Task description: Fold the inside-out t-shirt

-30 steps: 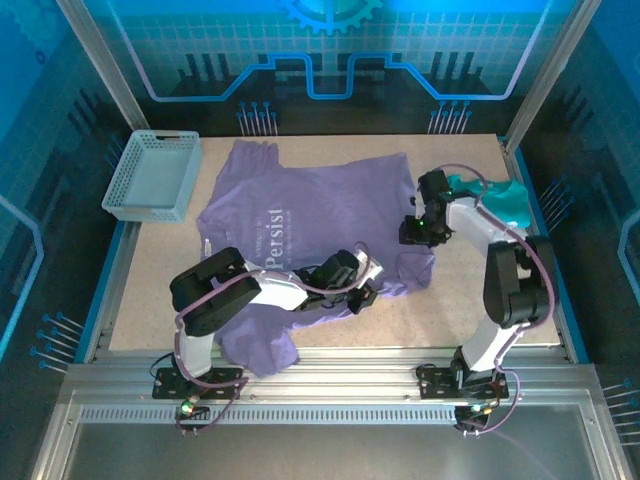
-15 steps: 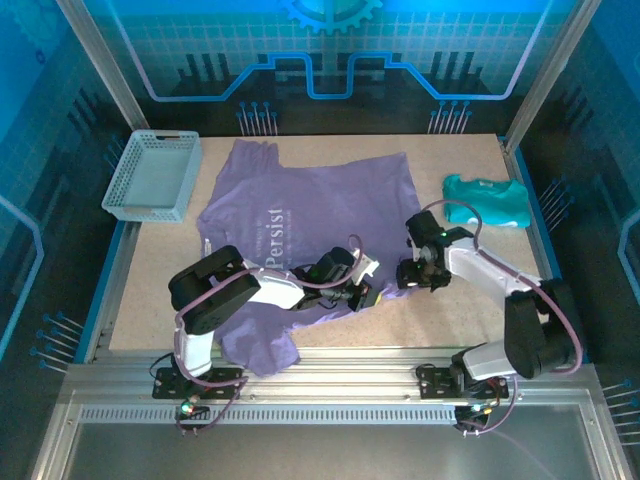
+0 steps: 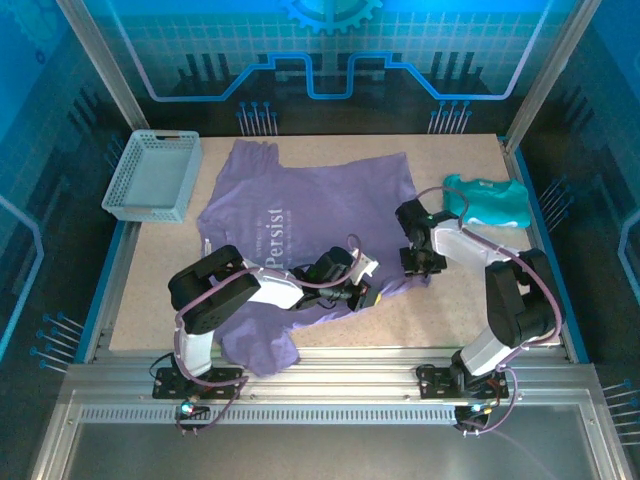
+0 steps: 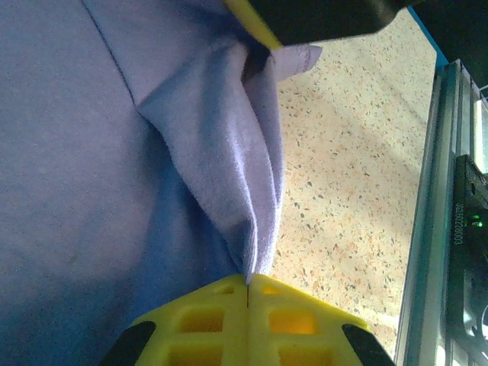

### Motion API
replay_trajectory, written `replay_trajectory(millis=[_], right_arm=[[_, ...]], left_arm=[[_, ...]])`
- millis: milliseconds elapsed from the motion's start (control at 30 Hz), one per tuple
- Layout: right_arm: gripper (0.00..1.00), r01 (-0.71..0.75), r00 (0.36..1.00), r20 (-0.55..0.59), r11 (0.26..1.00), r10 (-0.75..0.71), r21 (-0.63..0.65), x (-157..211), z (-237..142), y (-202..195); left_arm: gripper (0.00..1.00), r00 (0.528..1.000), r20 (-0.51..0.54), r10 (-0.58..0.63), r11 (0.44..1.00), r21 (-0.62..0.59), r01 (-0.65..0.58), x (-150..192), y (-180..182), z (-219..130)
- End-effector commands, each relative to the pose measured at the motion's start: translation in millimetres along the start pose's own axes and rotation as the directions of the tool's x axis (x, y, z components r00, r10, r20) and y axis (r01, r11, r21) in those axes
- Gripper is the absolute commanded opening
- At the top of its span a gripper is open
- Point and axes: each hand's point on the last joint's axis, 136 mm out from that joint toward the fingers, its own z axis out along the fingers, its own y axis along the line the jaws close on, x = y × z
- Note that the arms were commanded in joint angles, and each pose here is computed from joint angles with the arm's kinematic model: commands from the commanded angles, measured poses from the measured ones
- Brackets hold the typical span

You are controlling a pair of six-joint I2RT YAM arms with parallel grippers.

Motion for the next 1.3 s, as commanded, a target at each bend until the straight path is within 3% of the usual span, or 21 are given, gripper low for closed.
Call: replay_trajectory(millis=[0, 300, 433, 600, 700, 800, 933, 967, 1067, 1167, 1267], right_arm=[[0.31, -0.001, 0.999, -0.034, 0.999, 0.003, 0.048, 5, -1, -14], [0.05, -0.041, 0.998, -0.057, 0.999, 0.040, -0.012, 14, 1, -13], [0.00, -0.048, 0.997, 0.047, 0.971, 0.060, -0.232, -4, -27, 3], [0.00, 0.073, 0.973, 0.218, 0.784, 0.081, -0.617, -24, -94, 43], [0.00, 0.109, 0.974, 0.211, 0.637, 0.086, -0.763, -24, -115, 57], [0.00, 0.082, 0.984, 0.159, 0.582, 0.082, -0.809, -23, -109, 58], [0.00, 0.008, 0.992, 0.085, 0.619, 0.094, -0.786, -30, -86, 46], [0.00, -0.014, 0.993, 0.066, 0.659, 0.097, -0.752, -32, -77, 41], [0.01, -0.053, 0.997, 0.023, 0.828, 0.079, -0.558, -40, -43, 16], [0.04, -0.078, 0.993, 0.040, 0.890, 0.108, -0.449, -62, -27, -1], [0.11, -0.093, 0.993, 0.047, 0.975, 0.104, -0.203, -73, -18, -34]], left_arm=[[0.00, 1.000, 0.023, 0.000, 1.000, 0.024, -0.001, -6, -5, -7], [0.00, 1.000, 0.018, 0.003, 1.000, 0.017, -0.003, -4, -2, -6], [0.00, 1.000, 0.014, 0.001, 1.000, 0.004, -0.001, -4, 1, -5], [0.00, 1.000, 0.020, -0.006, 1.000, 0.003, 0.006, -5, 3, -6], [0.00, 1.000, 0.026, -0.011, 1.000, 0.008, 0.011, -6, 3, -6], [0.00, 1.000, 0.026, -0.015, 1.000, 0.019, 0.015, -6, 2, -5], [0.00, 1.000, 0.022, -0.017, 1.000, 0.022, 0.017, -4, 2, -6], [0.00, 1.000, 0.023, -0.017, 1.000, 0.021, 0.016, -4, 2, -6], [0.00, 1.000, 0.022, -0.016, 1.000, 0.023, 0.016, -3, 2, -6], [0.00, 1.000, 0.021, -0.013, 1.000, 0.021, 0.013, -3, 3, -5], [0.00, 1.000, 0.021, -0.015, 1.000, 0.020, 0.015, -3, 4, -5]])
